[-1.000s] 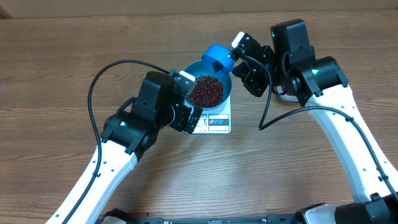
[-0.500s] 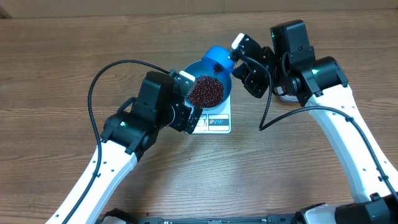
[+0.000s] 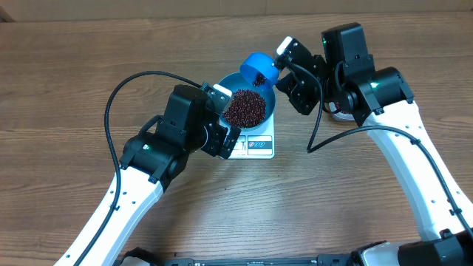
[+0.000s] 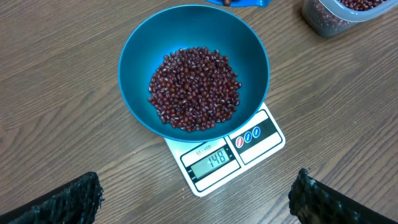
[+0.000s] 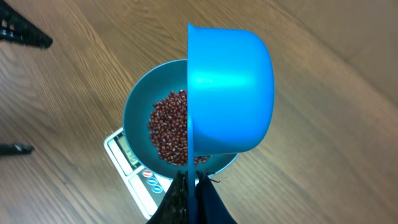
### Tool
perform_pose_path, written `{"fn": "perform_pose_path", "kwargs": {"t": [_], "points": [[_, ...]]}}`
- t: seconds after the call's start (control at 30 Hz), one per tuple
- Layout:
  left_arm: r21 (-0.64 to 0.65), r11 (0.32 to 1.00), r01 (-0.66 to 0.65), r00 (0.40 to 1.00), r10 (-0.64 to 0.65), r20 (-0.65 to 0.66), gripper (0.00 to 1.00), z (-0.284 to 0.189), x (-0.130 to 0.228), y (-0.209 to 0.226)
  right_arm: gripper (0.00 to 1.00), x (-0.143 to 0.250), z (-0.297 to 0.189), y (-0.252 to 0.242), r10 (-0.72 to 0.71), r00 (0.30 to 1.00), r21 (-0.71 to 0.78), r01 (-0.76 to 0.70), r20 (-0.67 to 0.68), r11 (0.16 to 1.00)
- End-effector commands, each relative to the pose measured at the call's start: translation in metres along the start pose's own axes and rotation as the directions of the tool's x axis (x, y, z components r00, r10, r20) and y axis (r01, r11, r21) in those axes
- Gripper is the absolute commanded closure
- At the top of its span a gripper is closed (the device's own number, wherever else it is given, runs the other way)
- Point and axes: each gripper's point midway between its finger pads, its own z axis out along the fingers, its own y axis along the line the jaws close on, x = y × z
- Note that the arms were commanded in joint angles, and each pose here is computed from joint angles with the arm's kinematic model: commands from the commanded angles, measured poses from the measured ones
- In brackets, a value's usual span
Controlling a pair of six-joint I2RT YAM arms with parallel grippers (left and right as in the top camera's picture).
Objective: Scoop item into bowl and weigh 150g on scale
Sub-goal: 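Tilt the scoop slightly with the right gripper to trickle beans in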
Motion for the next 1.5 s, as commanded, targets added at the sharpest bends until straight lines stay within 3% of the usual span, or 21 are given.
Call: {"fn": "perform_pose_path", "kwargs": {"t": [0.0, 1.47], "points": [[0.001, 1.0, -0.011, 1.0, 0.011, 0.0, 0.0, 0.0, 0.0, 0.001, 0.96, -0.01, -0.005, 0.0, 0.157, 0.987, -0.005, -0.157, 0.031, 0.988], [0.0, 1.0, -0.011, 1.0, 0.011, 0.001, 0.01, 0.0, 0.0, 0.001, 0.96, -0.014, -0.005, -0.013, 0.169, 0.984, 0.057, -0.172, 0.052, 0.983]]}}
